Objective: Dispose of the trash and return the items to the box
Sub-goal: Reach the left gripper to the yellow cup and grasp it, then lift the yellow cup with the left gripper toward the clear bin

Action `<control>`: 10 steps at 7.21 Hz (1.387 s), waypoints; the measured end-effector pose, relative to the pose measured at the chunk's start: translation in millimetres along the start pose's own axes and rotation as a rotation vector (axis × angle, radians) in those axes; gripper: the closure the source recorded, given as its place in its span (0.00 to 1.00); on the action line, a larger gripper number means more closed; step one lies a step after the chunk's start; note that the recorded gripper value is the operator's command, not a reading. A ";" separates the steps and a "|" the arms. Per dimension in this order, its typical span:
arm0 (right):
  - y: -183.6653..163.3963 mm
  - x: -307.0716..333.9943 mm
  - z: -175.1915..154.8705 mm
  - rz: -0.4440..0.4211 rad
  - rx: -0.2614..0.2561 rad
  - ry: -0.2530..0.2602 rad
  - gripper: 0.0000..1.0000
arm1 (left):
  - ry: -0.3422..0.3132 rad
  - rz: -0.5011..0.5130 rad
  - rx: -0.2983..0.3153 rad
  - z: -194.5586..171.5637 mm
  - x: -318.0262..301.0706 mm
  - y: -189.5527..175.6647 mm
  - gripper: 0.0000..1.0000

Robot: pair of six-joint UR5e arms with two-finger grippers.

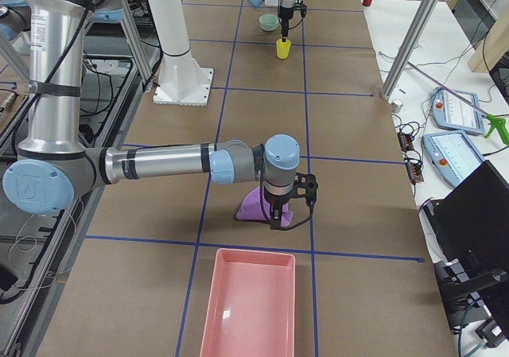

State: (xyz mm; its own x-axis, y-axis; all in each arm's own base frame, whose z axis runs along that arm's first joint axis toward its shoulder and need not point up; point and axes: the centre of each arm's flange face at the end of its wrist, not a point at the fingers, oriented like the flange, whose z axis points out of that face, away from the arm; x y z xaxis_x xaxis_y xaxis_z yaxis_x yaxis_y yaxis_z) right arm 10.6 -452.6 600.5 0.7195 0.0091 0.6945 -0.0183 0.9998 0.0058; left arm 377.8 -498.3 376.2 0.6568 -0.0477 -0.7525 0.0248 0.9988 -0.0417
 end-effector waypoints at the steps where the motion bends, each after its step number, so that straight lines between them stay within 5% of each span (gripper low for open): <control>1: 0.0 -0.2 -0.2 0.000 0.000 0.000 0.00 | -0.005 -0.004 0.002 2.7 0.7 -2.1 0.82; 2: 0.0 -0.2 -0.1 0.001 0.000 0.000 0.00 | -0.009 -0.008 0.001 5.3 1.0 -3.1 0.99; 5: 0.0 -0.6 -0.1 0.000 0.000 -0.002 0.00 | 0.000 -0.006 -0.002 4.2 6.7 -3.4 1.00; 7: -0.6 -2.1 -1.4 -0.001 0.003 -0.002 0.00 | 0.067 -0.015 0.002 -40.1 -3.4 -17.8 1.00; 9: -7.2 -19.1 2.7 0.009 -0.001 -0.008 0.00 | 0.137 0.017 0.024 -108.8 -89.6 -49.8 1.00; 10: -13.2 -38.6 7.0 0.035 0.013 -0.022 0.00 | 0.121 0.079 0.054 -128.1 -161.9 -58.6 1.00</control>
State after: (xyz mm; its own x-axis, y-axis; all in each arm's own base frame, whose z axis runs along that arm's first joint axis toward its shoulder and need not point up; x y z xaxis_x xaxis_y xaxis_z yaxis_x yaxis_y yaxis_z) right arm -21.8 -466.3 578.6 0.7029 0.0438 0.7099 -0.0526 0.9986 -0.0095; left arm 173.5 -550.2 416.3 0.5628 0.0339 -0.8259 0.0187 0.9984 0.0537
